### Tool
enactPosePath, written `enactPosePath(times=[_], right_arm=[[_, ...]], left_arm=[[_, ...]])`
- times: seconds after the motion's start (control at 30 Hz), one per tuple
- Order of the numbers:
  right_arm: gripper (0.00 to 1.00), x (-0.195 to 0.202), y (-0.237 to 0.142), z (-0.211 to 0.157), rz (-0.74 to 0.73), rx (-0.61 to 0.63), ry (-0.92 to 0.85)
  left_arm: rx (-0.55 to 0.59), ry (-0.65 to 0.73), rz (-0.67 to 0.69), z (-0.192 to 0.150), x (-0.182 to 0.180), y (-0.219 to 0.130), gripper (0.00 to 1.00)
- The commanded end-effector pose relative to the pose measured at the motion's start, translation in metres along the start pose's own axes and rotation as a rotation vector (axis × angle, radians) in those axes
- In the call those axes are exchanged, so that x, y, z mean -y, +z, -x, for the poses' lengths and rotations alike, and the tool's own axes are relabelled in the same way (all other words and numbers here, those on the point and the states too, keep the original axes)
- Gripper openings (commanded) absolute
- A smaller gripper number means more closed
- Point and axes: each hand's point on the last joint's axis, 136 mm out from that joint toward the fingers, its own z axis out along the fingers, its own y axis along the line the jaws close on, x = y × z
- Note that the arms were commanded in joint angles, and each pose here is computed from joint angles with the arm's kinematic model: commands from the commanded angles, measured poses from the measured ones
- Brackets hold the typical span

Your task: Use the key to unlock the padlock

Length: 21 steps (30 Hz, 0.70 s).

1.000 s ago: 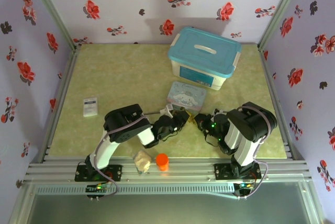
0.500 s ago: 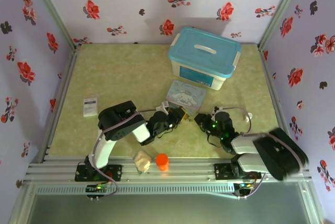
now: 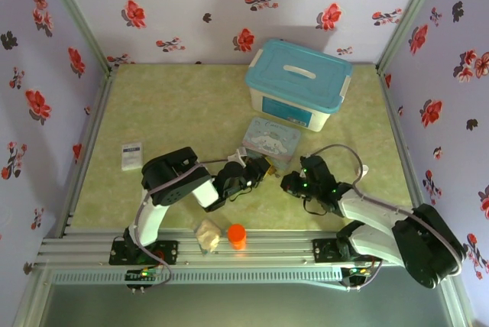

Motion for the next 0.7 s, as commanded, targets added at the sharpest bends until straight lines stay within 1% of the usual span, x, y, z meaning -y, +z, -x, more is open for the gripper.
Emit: enactPosePath(times=[0.0, 0.13, 0.3, 0.47, 0.67], right_arm=[[0.00, -0.012, 0.001, 0.002, -0.003, -0.004, -0.070], [0.00, -0.016, 0.006, 0.004, 0.020, 0.010, -0.072], [0.00, -0.025, 0.010, 0.015, 0.027, 0.035, -0.105], [0.00, -0.045, 0.014, 0.027, 0.079, 0.064, -0.134], [0.00, -0.056, 0.020, 0.035, 0.093, 0.069, -0.164]], left_arm=[[-0.005, 0.004, -0.017, 0.002, 0.010, -0.003, 0.00], [-0.017, 0.002, -0.019, 0.000, 0.011, -0.002, 0.00], [-0.042, 0.009, -0.021, -0.008, 0.012, -0.002, 0.00], [-0.097, -0.007, -0.019, -0.027, 0.011, -0.003, 0.00], [-0.145, -0.007, -0.026, -0.048, 0.013, -0.001, 0.00]])
